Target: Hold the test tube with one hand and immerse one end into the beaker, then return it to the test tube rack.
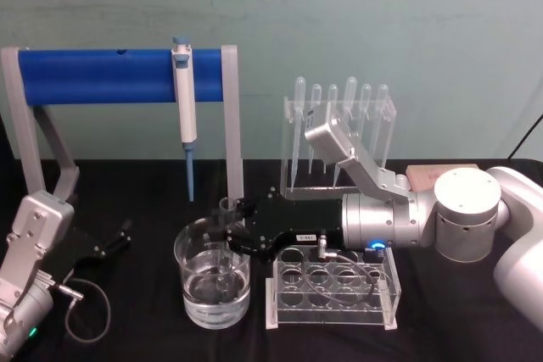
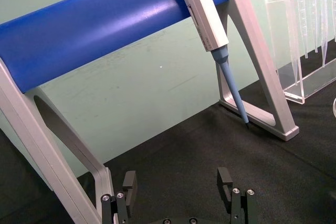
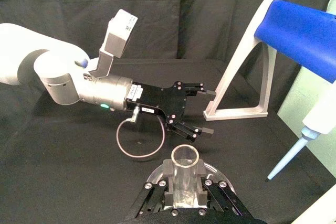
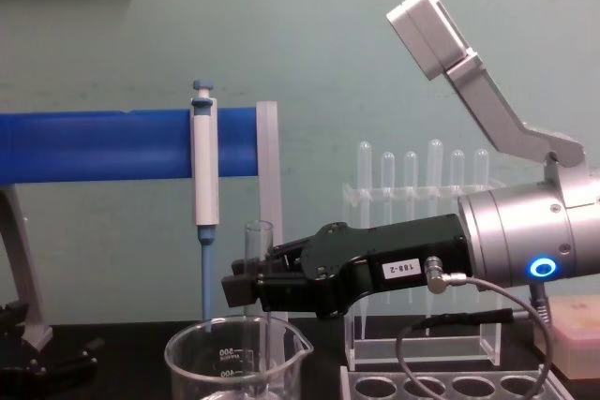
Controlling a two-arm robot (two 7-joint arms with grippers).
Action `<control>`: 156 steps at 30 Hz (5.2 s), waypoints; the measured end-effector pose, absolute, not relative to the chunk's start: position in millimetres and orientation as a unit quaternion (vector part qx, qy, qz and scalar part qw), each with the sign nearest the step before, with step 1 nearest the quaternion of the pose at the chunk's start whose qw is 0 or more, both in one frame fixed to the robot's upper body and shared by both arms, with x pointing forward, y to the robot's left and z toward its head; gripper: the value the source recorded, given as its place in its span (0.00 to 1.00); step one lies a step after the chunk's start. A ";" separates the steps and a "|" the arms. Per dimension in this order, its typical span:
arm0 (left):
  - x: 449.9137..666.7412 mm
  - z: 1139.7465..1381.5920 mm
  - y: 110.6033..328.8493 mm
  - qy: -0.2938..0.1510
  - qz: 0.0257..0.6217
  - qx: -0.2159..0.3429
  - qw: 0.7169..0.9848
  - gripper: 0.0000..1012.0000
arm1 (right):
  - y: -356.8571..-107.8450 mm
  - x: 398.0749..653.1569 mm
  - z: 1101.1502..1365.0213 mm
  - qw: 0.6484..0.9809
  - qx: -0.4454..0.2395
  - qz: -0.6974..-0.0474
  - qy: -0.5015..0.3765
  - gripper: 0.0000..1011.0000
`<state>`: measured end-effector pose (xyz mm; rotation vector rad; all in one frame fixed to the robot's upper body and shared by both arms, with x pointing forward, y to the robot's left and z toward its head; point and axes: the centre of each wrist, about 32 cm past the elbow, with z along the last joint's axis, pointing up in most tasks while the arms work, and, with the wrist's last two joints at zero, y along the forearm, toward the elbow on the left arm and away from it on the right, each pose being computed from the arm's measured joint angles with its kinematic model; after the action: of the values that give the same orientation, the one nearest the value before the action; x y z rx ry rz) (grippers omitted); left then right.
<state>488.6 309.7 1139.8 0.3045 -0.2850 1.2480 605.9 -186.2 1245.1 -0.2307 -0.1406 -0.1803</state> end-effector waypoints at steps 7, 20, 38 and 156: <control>488.6 1139.8 309.7 -0.132 0.580 0.141 0.791 0.99 | -186.2 605.9 1245.1 0.987 -0.115 -0.090 -0.070 0.22; 488.6 1139.8 309.7 -0.132 0.580 0.142 0.791 0.99 | -186.2 605.9 1245.1 0.987 -0.115 -0.090 -0.070 0.22; 488.6 1139.8 309.7 -0.132 0.580 0.141 0.791 0.99 | -186.2 605.9 1245.0 0.987 -0.115 -0.090 -0.070 0.22; 488.6 1139.8 309.7 -0.132 0.580 0.142 0.791 0.99 | -186.2 605.9 1245.0 0.987 -0.115 -0.090 -0.070 0.22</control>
<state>488.6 309.7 1139.8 0.3045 -0.2850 1.2480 605.9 -186.2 1245.0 -0.2307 -0.1405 -0.1802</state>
